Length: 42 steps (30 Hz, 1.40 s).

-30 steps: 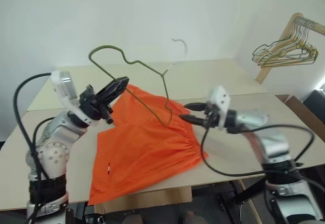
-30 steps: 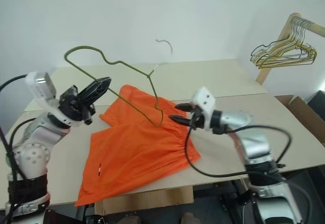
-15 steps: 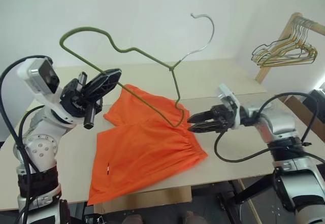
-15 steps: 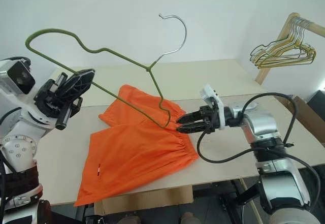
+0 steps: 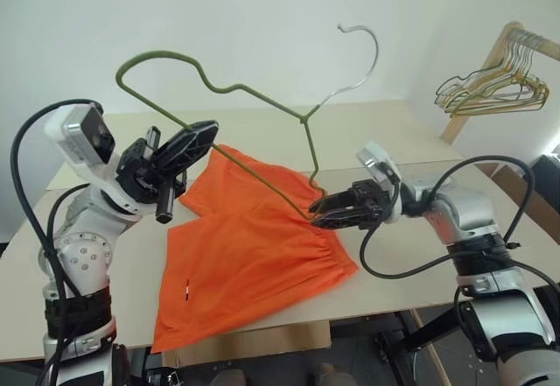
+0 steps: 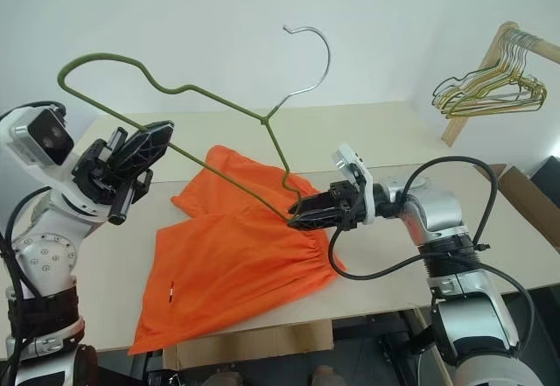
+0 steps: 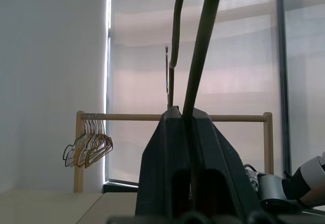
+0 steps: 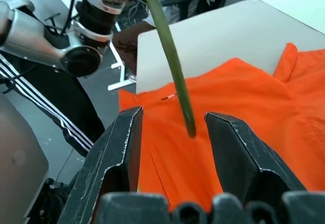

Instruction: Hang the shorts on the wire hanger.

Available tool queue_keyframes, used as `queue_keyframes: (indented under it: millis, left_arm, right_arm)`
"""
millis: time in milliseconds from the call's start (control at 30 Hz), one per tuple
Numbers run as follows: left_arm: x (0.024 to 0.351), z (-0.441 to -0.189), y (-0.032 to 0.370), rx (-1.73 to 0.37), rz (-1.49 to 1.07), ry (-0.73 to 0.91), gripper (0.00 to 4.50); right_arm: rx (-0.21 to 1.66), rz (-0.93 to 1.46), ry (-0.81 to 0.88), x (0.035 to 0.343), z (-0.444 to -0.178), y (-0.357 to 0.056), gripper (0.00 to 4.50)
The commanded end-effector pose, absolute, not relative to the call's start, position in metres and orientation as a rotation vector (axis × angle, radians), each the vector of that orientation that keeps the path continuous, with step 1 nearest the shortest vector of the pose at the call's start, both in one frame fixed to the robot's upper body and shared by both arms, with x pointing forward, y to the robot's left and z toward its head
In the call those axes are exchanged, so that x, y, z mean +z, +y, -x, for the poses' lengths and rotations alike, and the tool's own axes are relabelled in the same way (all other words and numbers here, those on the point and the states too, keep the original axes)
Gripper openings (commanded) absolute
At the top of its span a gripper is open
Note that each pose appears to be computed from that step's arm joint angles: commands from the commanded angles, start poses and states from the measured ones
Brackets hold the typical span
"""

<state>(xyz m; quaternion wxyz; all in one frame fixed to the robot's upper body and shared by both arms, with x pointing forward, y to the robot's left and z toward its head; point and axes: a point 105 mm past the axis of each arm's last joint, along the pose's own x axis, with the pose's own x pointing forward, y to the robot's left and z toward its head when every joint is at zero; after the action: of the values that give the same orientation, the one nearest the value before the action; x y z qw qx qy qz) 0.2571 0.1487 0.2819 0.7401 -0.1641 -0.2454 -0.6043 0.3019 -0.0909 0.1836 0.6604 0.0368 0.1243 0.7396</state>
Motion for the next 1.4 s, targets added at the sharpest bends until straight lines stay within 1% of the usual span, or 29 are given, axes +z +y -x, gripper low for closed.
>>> queue_keyframes:
  millis: [33, 467, 567, 600, 633, 667, 733, 767, 933, 1033, 1133, 1267, 1333, 1400]
  left_arm:
    - [0.291, -0.255, 0.145, -1.343, 0.339, -0.589, 0.00]
    - [0.287, -0.262, 0.141, -1.349, 0.358, -0.583, 0.00]
    - [0.286, -0.263, 0.142, -1.340, 0.355, -0.583, 0.00]
    - [0.285, -0.264, 0.142, -1.338, 0.353, -0.582, 0.00]
    - [0.285, -0.264, 0.142, -1.332, 0.354, -0.584, 0.00]
    - [0.286, -0.265, 0.142, -1.328, 0.356, -0.585, 0.00]
    - [0.286, -0.266, 0.143, -1.320, 0.360, -0.588, 0.00]
    - [0.285, -0.266, 0.144, -1.315, 0.361, -0.589, 0.00]
    - [0.281, -0.270, 0.146, -1.273, 0.349, -0.603, 0.00]
    - [0.271, -0.272, 0.143, -1.268, 0.325, -0.561, 0.75]
    - [0.253, -0.281, 0.141, -1.218, 0.294, -0.459, 1.72]
    - [0.212, -0.292, 0.148, -1.113, 0.179, -0.253, 3.00]
    - [0.189, -0.290, 0.153, -1.093, 0.072, -0.153, 3.56]
    - [0.170, -0.285, 0.157, -1.090, -0.036, -0.068, 4.24]
  right_arm:
    - [1.706, -0.062, 0.205, 0.208, -0.299, -0.084, 2.42]
    - [1.689, -0.064, 0.218, 0.207, -0.304, -0.075, 2.42]
    - [1.689, -0.073, 0.235, 0.206, -0.303, -0.076, 1.87]
    - [1.688, -0.073, 0.239, 0.205, -0.303, -0.076, 1.56]
    - [1.686, -0.064, 0.241, 0.204, -0.303, -0.077, 1.11]
    - [1.685, -0.058, 0.242, 0.203, -0.303, -0.077, 0.85]
    - [1.679, -0.047, 0.240, 0.201, -0.303, -0.077, 0.18]
    - [1.679, -0.042, 0.239, 0.201, -0.303, -0.077, 0.04]
    - [1.676, -0.030, 0.241, 0.197, -0.303, -0.075, 0.04]
    - [1.676, -0.042, 0.233, 0.199, -0.303, -0.074, 0.00]
    - [1.662, -0.116, 0.195, 0.208, -0.304, -0.078, 0.00]
    - [1.587, -0.223, 0.198, 0.213, -0.306, -0.094, 0.00]
    - [1.536, -0.240, 0.242, 0.207, -0.303, -0.107, 0.00]
    - [1.469, -0.247, 0.299, 0.197, -0.298, -0.123, 0.00]
